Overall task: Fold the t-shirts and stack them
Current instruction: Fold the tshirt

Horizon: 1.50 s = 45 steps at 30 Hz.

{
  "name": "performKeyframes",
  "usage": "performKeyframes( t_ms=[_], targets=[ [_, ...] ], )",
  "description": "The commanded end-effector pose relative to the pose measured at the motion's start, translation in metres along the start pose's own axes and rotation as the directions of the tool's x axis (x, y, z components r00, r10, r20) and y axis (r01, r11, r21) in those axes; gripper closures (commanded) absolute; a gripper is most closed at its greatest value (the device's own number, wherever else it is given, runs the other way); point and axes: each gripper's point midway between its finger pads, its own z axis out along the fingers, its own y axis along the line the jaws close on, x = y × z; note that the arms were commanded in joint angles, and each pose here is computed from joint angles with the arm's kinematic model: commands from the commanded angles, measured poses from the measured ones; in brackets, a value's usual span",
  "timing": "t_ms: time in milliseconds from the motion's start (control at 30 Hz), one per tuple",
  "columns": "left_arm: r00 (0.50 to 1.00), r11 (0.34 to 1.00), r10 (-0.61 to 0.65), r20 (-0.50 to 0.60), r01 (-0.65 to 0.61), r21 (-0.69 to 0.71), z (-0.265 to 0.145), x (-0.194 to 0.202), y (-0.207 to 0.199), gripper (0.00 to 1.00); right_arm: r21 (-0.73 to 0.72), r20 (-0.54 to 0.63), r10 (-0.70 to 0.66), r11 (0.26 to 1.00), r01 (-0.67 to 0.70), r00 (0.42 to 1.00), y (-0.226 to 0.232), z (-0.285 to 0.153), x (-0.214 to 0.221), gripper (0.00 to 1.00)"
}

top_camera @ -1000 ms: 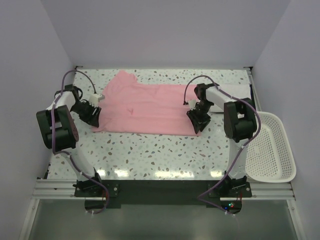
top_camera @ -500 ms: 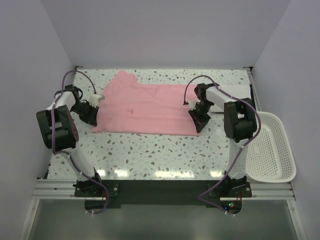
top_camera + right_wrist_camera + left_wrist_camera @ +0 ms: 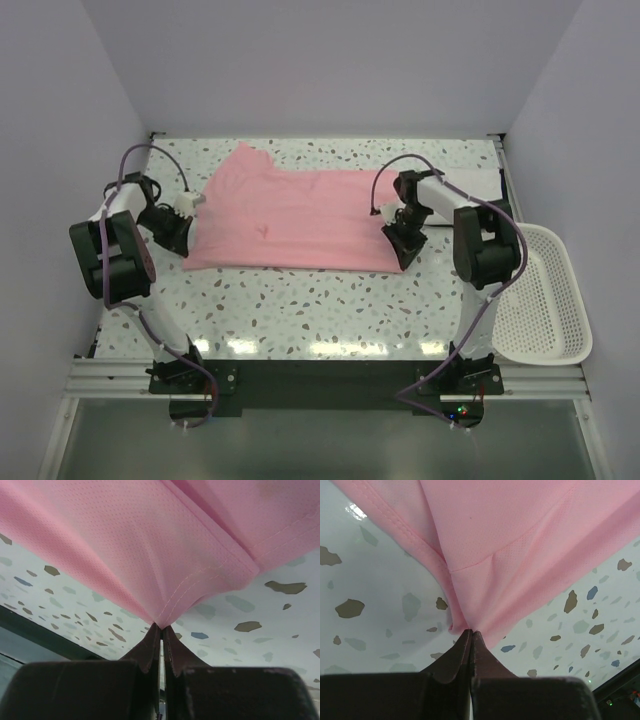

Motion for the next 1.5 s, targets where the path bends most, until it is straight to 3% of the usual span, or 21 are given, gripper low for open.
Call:
performKeyframes(
  t_ms=[0,467,500,567,600,700,800,900,1133,1400,1467],
  targets=[
    [0.999,1.000,0.014,-0.049,-0.014,0.006,-0.005,0.016,-0.006,1.00,0.005,-0.029,-0.031,0.999,0.031,0.999,0.003,-0.007,0.020,1.00],
    [0.989,0.999,0.003,-0.147,0.003,0.036,0.015,0.070,-0.040,1.00,-0.004,-0.072,-0.051,0.999,0.051,0.996,0.008,0.010,0.052,0.98],
    [0.990,0.999,0.011,-0.141,-0.006,0.033,0.012,0.069,-0.042,0.92,-0.033,-0.074,-0.062,0.998,0.060,0.995,0.014,0.007,0.054,0.82],
    [0.995,0.999,0.042,-0.087,-0.040,0.028,0.001,0.054,-0.042,0.81,-0.048,-0.026,-0.084,0.995,0.083,0.996,0.021,-0.009,0.045,0.68],
    [0.996,0.998,0.048,-0.069,-0.045,0.040,-0.005,0.048,-0.045,0.71,-0.065,-0.012,-0.098,0.993,0.097,0.995,0.027,-0.018,0.044,0.56],
    [0.992,0.995,0.100,0.073,-0.101,0.010,-0.034,0.001,-0.037,0.57,-0.055,0.095,-0.151,0.986,0.156,0.984,0.032,-0.053,0.019,0.43],
    [0.959,0.988,0.152,0.240,-0.139,-0.071,-0.065,-0.059,-0.018,0.47,0.026,0.225,-0.196,0.980,0.195,0.955,0.022,-0.083,-0.021,0.39],
    [0.911,0.972,0.212,0.355,-0.158,-0.175,-0.084,-0.116,0.003,0.43,0.157,0.338,-0.228,0.970,0.184,0.913,-0.002,-0.102,-0.067,0.39],
    [0.829,0.932,0.275,0.486,-0.107,-0.346,-0.077,-0.220,0.032,0.39,0.337,0.531,-0.231,0.940,0.047,0.815,-0.068,-0.120,-0.165,0.44],
    [0.791,0.948,0.215,0.573,-0.028,-0.317,-0.045,-0.285,0.058,0.39,0.386,0.632,-0.228,0.921,-0.046,0.740,-0.120,-0.114,-0.234,0.49],
    [0.808,0.952,0.189,0.557,-0.011,-0.306,-0.028,-0.288,0.064,0.39,0.388,0.633,-0.223,0.920,-0.055,0.741,-0.132,-0.107,-0.242,0.49]
  ],
)
